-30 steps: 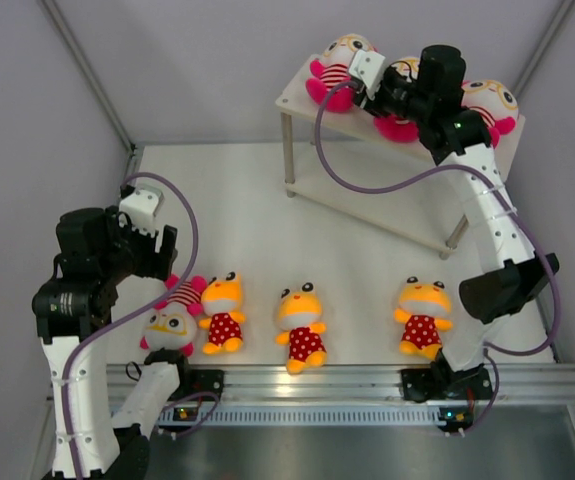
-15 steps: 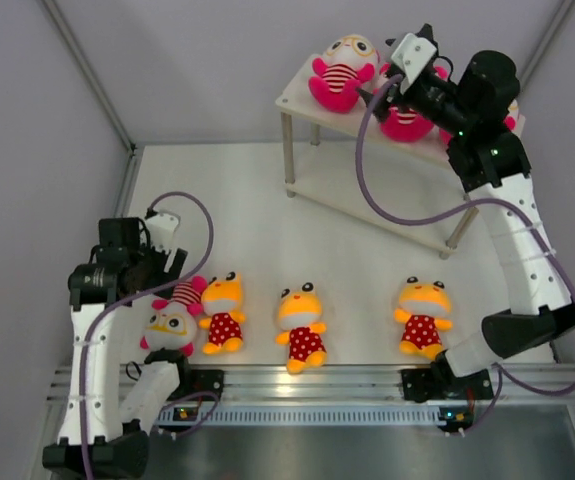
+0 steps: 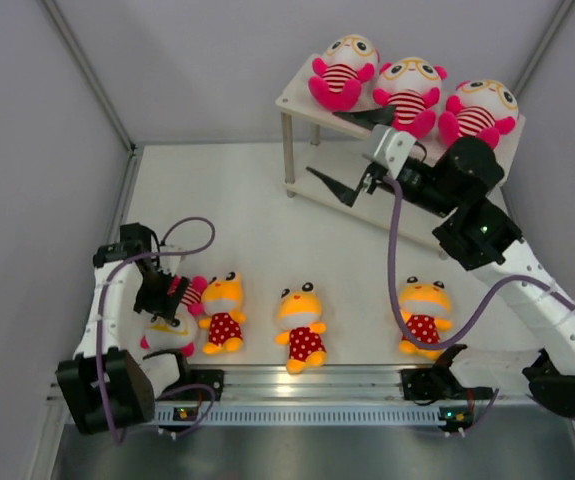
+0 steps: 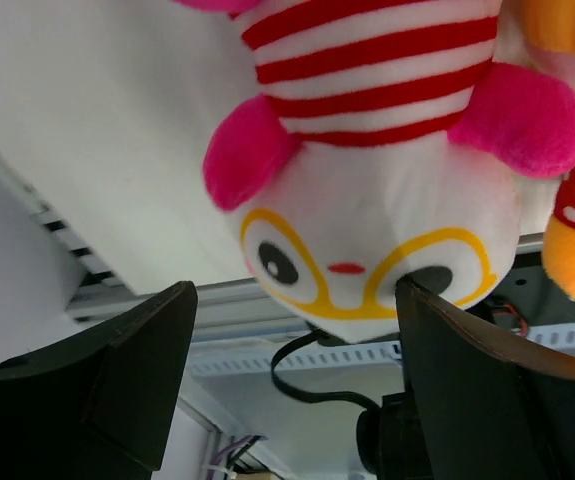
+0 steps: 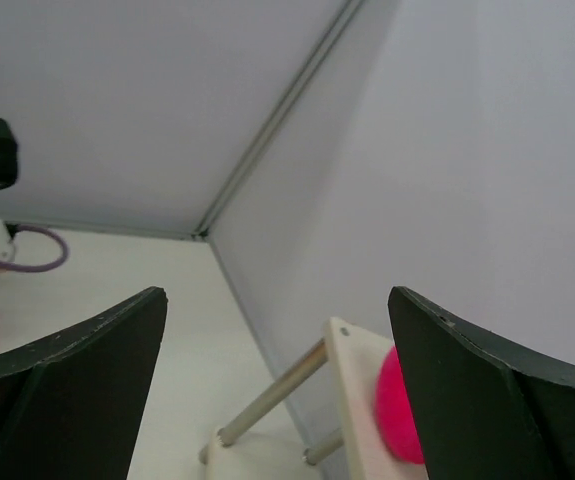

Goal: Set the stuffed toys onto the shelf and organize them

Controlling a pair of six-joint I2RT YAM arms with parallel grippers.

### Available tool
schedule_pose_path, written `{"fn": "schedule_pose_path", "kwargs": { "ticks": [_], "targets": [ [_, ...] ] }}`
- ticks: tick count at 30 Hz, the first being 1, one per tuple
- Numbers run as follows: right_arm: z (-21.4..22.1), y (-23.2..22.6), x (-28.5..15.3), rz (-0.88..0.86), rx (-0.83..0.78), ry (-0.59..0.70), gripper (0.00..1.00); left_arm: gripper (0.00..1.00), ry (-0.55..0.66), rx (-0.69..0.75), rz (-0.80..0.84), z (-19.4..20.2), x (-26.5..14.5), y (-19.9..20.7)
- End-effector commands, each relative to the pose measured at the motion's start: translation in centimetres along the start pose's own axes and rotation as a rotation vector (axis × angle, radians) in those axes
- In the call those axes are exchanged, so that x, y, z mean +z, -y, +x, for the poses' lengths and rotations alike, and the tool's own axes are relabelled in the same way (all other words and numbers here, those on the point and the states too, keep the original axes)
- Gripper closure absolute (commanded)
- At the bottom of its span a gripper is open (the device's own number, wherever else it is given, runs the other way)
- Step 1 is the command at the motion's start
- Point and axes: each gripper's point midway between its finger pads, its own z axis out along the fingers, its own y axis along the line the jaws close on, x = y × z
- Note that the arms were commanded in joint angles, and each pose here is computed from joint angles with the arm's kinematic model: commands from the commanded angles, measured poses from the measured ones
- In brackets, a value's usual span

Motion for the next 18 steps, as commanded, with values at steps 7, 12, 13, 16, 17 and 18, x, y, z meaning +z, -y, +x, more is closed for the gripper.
{"fn": "schedule_pose_path", "kwargs": {
  "ticks": [7, 12, 13, 16, 17, 18],
  "targets": [
    [1.0, -6.7, 0.5, -0.004, 0.142, 0.029, 0.05, 0.17, 0.004, -0.089, 0.291, -3.2, 4.9, 2.2],
    [2.8, -9.5, -0.2, -0.016, 0.203, -0.019, 0.05, 0.71, 0.014, -0.072, 0.332, -3.4, 5.4, 2.8],
    [3.1, -9.6, -0.5, -0.006, 0.219, -0.034, 0.05, 0.97, 0.047, -0.061, 0.341, -3.9, 5.2, 2.9],
    [3.8, -10.9, -0.7, -0.016, 0.254, -0.053, 0.06, 1.0, 0.134, -0.054, 0.312, -5.4, 4.2, 2.3],
    [3.9, -11.2, -0.7, -0.019, 0.263, -0.057, 0.06, 1.0, 0.177, -0.056, 0.305, -6.3, 3.5, 2.1],
    [4.3, -11.8, -0.5, -0.03, 0.275, -0.066, 0.06, 1.0, 0.227, -0.06, 0.283, -7.1, 2.5, 1.7]
  ]
}}
